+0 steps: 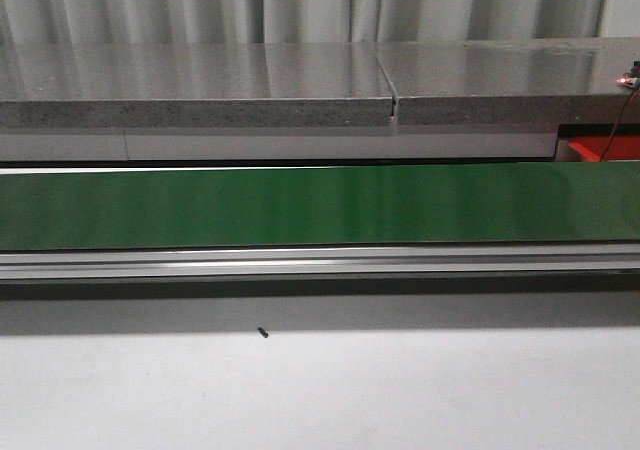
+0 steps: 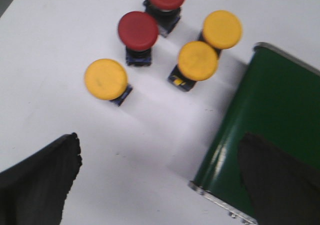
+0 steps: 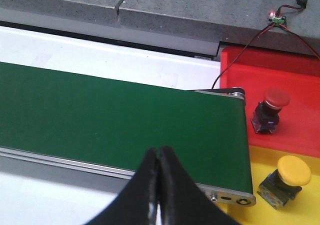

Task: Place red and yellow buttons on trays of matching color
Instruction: 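Lower the red button onto the belt start and open the left gripper, then grasp a yellow button from the cluster with the left gripper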

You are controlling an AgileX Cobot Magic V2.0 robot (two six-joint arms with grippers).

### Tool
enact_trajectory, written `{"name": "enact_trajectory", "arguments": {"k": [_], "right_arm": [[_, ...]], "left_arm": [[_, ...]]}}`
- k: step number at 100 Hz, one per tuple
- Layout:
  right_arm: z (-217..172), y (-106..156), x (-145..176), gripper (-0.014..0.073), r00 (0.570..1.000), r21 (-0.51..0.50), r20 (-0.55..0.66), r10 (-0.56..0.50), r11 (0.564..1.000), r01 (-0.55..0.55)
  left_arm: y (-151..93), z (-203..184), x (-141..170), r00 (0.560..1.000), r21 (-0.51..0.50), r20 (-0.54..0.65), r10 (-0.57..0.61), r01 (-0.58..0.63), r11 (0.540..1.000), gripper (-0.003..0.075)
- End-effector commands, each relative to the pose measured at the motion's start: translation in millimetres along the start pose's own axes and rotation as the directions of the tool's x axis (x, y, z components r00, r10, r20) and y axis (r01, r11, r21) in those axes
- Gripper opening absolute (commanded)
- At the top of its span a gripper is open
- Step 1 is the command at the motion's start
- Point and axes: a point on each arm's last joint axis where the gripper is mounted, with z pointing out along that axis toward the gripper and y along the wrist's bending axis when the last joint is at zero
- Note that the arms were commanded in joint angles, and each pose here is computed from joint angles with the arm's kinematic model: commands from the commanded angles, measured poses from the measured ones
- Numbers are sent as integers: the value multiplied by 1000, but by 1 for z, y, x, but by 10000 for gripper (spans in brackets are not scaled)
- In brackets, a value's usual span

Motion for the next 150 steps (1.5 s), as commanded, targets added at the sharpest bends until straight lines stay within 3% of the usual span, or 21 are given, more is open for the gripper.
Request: {"name": "enact_trajectory", "arguments": {"k": [1, 48, 103, 110, 127, 134, 150], "right_arm": [[-3, -2, -14, -58, 996, 24, 84, 7, 1000, -9], [-3, -2, -14, -58, 996, 24, 84, 7, 1000, -9], [-3, -2, -14, -58, 996, 24, 84, 7, 1000, -9], [-3, -2, -14, -58, 996, 24, 84, 7, 1000, -9], [-3, -2, -14, -58, 996, 24, 84, 7, 1000, -9], [-3, -2, -14, -58, 996, 24, 84, 7, 1000, -9], [-3, -2, -14, -58, 996, 24, 84, 7, 1000, -9]], "left_arm": [[9, -4, -11, 998, -30, 63, 18, -16, 999, 620], [24, 59, -23, 969, -95, 55, 239, -234, 968, 620], [32, 106, -28, 964, -121, 103, 245, -232, 965, 613], [32, 106, -30, 963, -125, 116, 245, -230, 965, 551], [32, 106, -31, 961, -127, 132, 242, -226, 966, 242], [31, 106, -30, 965, -119, 123, 233, -218, 969, 155], [29, 92, -27, 970, -102, 87, 226, -217, 971, 107]]}}
